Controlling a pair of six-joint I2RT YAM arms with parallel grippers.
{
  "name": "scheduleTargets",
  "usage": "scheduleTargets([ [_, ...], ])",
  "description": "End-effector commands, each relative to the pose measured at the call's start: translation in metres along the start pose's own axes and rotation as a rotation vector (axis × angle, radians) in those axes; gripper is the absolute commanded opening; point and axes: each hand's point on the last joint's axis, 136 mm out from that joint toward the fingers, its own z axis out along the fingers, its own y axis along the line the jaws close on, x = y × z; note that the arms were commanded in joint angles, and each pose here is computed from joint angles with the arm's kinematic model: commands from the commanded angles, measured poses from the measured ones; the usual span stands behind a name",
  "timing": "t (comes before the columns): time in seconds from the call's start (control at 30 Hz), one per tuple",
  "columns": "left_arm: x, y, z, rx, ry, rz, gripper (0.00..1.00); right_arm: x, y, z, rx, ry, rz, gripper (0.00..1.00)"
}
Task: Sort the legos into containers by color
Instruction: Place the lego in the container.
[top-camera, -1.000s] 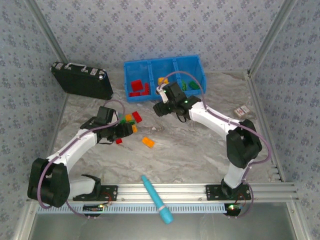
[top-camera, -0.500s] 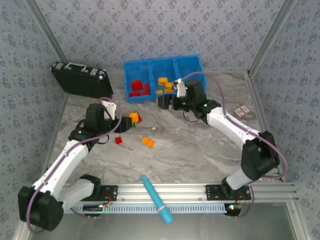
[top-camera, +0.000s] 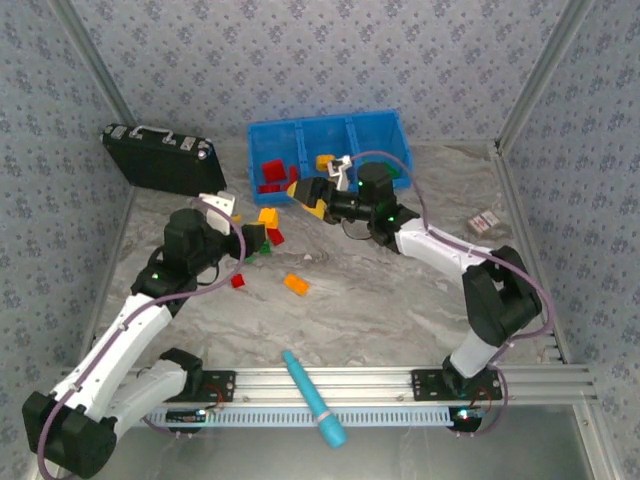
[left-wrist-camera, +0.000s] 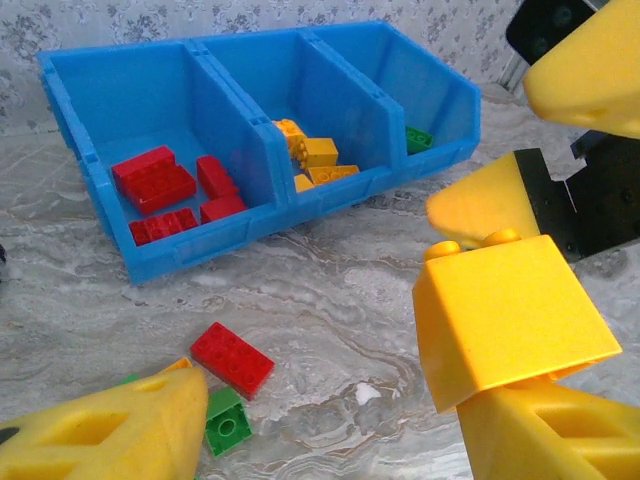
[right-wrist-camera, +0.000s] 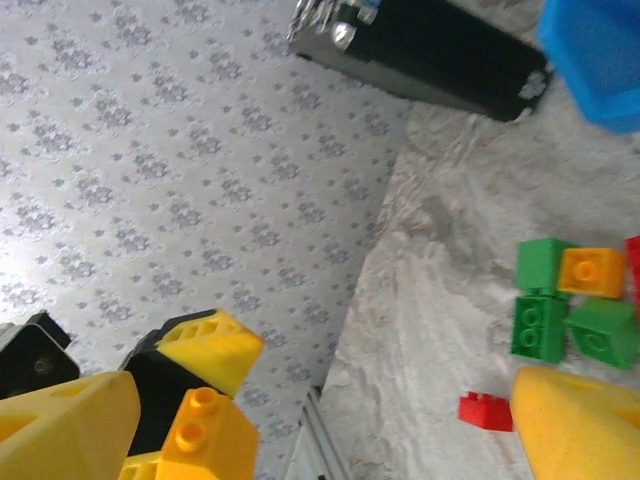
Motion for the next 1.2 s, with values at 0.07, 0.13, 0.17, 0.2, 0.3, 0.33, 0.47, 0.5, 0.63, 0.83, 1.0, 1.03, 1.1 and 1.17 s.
scheduleTargets([
  [0.07,-0.021,0.001,-0.003,-0.033,-0.061,0.04,0.66,0.012,0.042,0.018,-0.082,0.069,-0.066,0.98],
  [0.13,-0.023,0.0,-0.003,-0.032,-0.069,0.041,0.66,0.017,0.042,0.022,-0.082,0.086,-0.064,0.98],
  [0.17,-0.024,0.0,-0.003,-0.033,-0.069,0.043,0.66,0.019,0.042,0.024,-0.09,0.092,-0.06,0.96],
  [0.2,-0.024,0.0,-0.003,-0.034,-0.067,0.044,0.66,0.021,0.043,0.025,-0.096,0.101,-0.055,0.95],
  [0.3,-0.025,0.0,-0.004,-0.042,-0.072,0.047,0.66,0.031,0.044,0.032,-0.097,0.139,-0.05,0.94],
  [0.33,-0.026,-0.001,-0.004,-0.039,-0.076,0.047,0.66,0.033,0.043,0.034,-0.091,0.149,-0.048,0.94],
  [0.47,-0.029,-0.002,-0.007,-0.046,-0.089,0.049,0.66,0.04,0.04,0.039,-0.078,0.173,-0.044,0.91],
  [0.5,-0.03,-0.001,-0.007,-0.051,-0.092,0.051,0.66,0.041,0.04,0.039,-0.076,0.176,-0.044,0.89],
  [0.63,-0.031,-0.001,-0.009,-0.057,-0.098,0.056,0.66,0.042,0.038,0.04,-0.072,0.181,-0.041,0.8],
  [0.83,-0.029,0.001,-0.008,-0.065,-0.091,0.051,0.66,0.043,0.04,0.041,-0.083,0.187,-0.035,0.6],
  [1.0,-0.026,-0.001,-0.007,-0.063,-0.084,0.052,0.67,0.046,0.041,0.045,-0.104,0.197,-0.019,0.49],
  [1.03,-0.026,-0.002,-0.007,-0.06,-0.084,0.053,0.66,0.047,0.041,0.046,-0.106,0.199,-0.016,0.48],
  [1.1,-0.026,-0.003,-0.007,-0.055,-0.081,0.056,0.67,0.046,0.039,0.047,-0.104,0.196,-0.014,0.45],
  [1.17,-0.024,-0.005,-0.007,-0.05,-0.074,0.058,0.66,0.044,0.036,0.046,-0.097,0.186,-0.012,0.42],
])
